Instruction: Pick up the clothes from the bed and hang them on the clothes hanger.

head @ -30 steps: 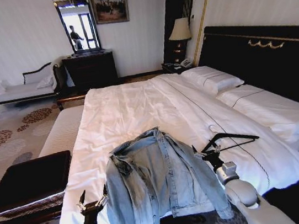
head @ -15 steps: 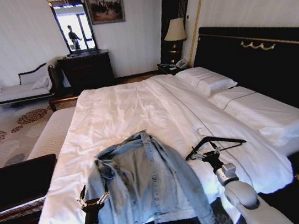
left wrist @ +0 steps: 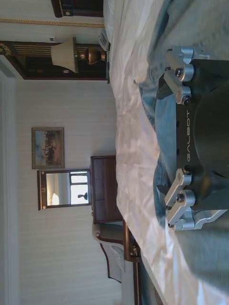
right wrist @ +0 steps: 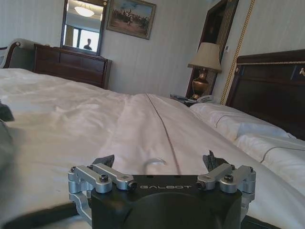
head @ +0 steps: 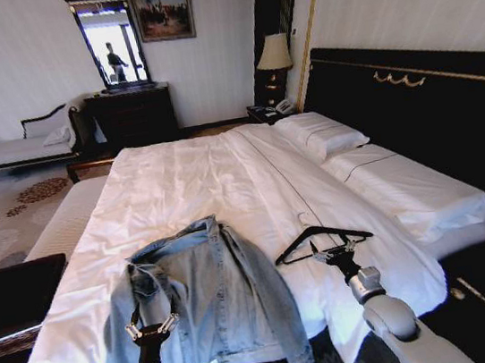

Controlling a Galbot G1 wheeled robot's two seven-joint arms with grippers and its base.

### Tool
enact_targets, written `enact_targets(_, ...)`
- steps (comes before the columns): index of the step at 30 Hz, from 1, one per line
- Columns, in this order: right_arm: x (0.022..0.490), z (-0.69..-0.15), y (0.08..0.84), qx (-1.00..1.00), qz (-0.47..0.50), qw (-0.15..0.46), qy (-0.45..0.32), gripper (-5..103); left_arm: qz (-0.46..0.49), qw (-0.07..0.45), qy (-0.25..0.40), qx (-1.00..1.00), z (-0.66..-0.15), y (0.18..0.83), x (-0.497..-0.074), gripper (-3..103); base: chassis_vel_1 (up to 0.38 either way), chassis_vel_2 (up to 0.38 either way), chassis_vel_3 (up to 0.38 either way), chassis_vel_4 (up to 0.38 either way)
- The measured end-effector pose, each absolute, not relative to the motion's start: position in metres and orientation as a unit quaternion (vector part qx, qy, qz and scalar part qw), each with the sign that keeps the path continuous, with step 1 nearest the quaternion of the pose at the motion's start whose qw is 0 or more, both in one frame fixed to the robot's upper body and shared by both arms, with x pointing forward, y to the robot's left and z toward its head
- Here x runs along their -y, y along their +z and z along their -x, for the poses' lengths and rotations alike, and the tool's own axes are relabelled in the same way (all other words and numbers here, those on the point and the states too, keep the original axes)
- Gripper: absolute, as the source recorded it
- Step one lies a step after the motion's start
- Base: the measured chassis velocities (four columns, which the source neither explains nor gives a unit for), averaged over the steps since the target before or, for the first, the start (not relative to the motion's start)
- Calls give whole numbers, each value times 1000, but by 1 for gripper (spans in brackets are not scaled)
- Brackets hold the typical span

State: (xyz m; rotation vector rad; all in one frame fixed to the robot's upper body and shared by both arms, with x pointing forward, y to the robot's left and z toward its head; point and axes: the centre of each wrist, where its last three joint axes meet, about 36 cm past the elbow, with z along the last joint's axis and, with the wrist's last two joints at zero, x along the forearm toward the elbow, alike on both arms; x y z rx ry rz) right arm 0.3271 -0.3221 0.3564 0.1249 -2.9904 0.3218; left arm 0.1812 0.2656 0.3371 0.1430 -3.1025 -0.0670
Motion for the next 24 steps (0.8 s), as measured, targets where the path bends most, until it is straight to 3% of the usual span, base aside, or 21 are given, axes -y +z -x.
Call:
enact_targets(9, 343, -356, 374, 983, -83, 72, 150, 100, -48, 22, -18, 998, -177, 338, -262, 100, -122, -108, 106, 87)
enact_targets(24, 356, -474, 504, 898, -265, 245, 251, 100, -57, 21, -4, 998, -164, 325, -255, 100, 0, 0, 0, 0)
